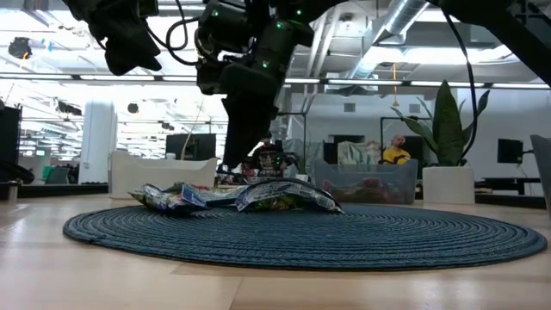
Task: Pick and place Granola Bars by type
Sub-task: Put the red granola bar into the top black bin
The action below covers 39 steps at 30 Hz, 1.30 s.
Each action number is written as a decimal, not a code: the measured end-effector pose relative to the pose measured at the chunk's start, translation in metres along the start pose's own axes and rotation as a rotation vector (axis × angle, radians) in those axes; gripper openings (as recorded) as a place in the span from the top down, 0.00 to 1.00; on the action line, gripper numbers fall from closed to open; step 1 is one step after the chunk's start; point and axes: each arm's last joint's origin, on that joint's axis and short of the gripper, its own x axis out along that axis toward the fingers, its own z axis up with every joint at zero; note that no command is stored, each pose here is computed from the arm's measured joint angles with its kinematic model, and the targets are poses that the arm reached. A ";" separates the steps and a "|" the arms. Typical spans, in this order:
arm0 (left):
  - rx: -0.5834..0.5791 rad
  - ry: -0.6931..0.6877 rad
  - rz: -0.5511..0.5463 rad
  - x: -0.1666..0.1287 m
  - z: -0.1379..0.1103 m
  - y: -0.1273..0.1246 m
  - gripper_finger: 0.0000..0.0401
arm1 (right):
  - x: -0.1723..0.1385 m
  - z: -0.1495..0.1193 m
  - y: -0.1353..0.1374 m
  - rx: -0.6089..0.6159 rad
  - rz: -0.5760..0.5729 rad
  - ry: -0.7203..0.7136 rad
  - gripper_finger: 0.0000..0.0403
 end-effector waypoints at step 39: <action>-0.005 -0.002 0.007 0.000 0.000 0.000 0.65 | 0.015 -0.021 -0.007 0.032 -0.011 0.110 0.90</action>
